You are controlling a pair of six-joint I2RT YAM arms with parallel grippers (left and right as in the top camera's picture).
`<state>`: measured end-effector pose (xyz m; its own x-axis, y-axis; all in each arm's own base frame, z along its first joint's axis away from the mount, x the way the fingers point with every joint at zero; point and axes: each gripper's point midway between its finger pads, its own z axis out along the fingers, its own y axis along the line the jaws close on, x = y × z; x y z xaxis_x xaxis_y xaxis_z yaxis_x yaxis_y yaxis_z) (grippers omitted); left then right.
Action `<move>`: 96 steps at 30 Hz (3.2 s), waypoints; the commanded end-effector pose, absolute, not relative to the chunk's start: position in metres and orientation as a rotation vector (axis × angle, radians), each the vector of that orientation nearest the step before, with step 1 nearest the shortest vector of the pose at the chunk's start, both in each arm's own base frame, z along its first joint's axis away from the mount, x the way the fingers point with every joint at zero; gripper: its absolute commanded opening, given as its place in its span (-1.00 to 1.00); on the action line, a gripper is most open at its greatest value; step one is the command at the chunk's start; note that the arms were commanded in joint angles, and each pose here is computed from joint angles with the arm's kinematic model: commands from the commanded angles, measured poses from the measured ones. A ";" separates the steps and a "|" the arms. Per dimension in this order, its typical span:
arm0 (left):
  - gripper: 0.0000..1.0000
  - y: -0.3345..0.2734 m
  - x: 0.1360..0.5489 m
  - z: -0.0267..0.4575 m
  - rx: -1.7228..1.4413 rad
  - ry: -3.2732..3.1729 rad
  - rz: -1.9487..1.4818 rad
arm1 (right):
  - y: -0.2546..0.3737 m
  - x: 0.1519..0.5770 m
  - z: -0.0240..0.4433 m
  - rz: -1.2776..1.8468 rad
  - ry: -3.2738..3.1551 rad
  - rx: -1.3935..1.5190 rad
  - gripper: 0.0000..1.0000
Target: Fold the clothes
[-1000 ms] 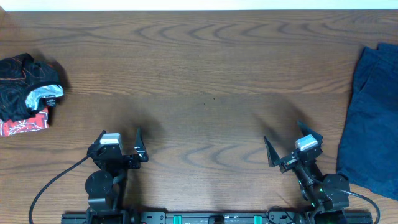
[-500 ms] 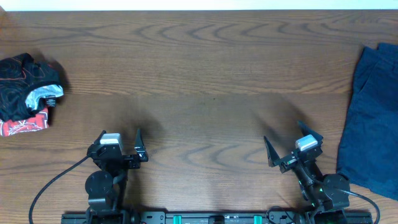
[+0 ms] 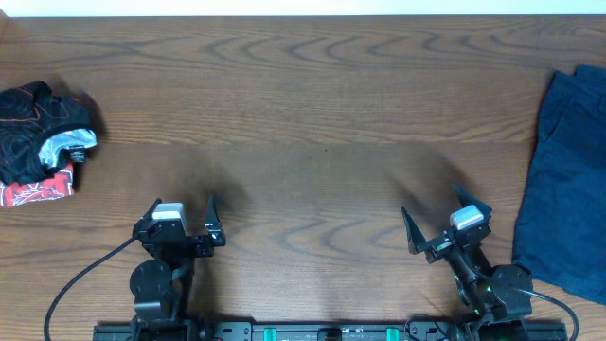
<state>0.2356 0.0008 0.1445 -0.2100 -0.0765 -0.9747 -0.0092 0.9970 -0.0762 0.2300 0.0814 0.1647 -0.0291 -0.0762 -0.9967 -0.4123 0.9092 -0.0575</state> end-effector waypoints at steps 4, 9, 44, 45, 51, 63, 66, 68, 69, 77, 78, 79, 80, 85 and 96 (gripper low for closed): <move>0.96 -0.001 0.236 0.131 -0.067 1.812 -0.075 | 0.080 0.231 0.162 0.273 1.592 -0.391 0.98; 0.96 -0.001 0.236 0.131 -0.067 1.812 -0.075 | 0.080 0.231 0.162 0.273 1.591 -0.391 0.98; 0.96 -0.001 0.236 0.131 -0.067 1.812 -0.075 | 0.098 0.218 0.167 0.459 1.653 -0.389 0.99; 0.96 -0.001 0.236 0.131 -0.067 1.812 -0.075 | 0.097 0.218 0.172 0.460 1.663 -0.387 0.99; 0.96 -0.001 0.236 0.131 -0.067 1.812 -0.075 | 0.096 0.222 0.210 0.465 1.756 -0.372 0.99; 0.96 -0.001 0.236 0.131 -0.067 1.812 -0.075 | 0.107 0.280 0.201 0.523 2.374 -0.400 0.99; 0.96 -0.001 0.236 0.131 -0.067 1.812 -0.075 | 0.108 0.288 0.191 0.531 2.483 -0.416 0.99; 0.96 -0.001 0.236 0.131 -0.067 1.812 -0.075 | 0.113 0.295 0.184 0.564 2.522 -0.420 0.98; 0.96 -0.001 0.236 0.131 -0.067 1.812 -0.075 | 0.115 0.295 0.181 0.585 2.536 -0.421 0.98; 0.96 -0.001 0.236 0.131 -0.067 1.812 -0.075 | 0.114 0.298 0.165 0.588 2.592 -0.410 0.99; 0.96 -0.001 0.236 0.131 -0.067 1.812 -0.075 | 0.114 0.300 0.166 0.586 2.585 -0.410 0.98; 0.96 -0.001 0.236 0.131 -0.067 1.812 -0.075 | 0.111 0.302 0.165 0.554 2.590 -0.400 0.99; 0.96 -0.001 0.236 0.131 -0.067 1.812 -0.075 | 0.100 0.305 0.162 0.493 2.619 -0.306 0.98; 0.96 -0.001 0.236 0.131 -0.067 1.812 -0.075 | 0.025 0.304 0.144 0.162 2.728 0.259 0.99; 0.96 -0.001 0.236 0.131 -0.067 1.812 -0.075 | -0.096 0.271 0.118 0.063 2.711 0.976 0.99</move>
<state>0.2356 0.0007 0.1445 -0.2105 -0.0765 -0.9746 -0.0084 0.9970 -0.0764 0.2727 -0.0764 0.1180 -0.8075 0.5419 -0.2331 0.5248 0.8403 0.1357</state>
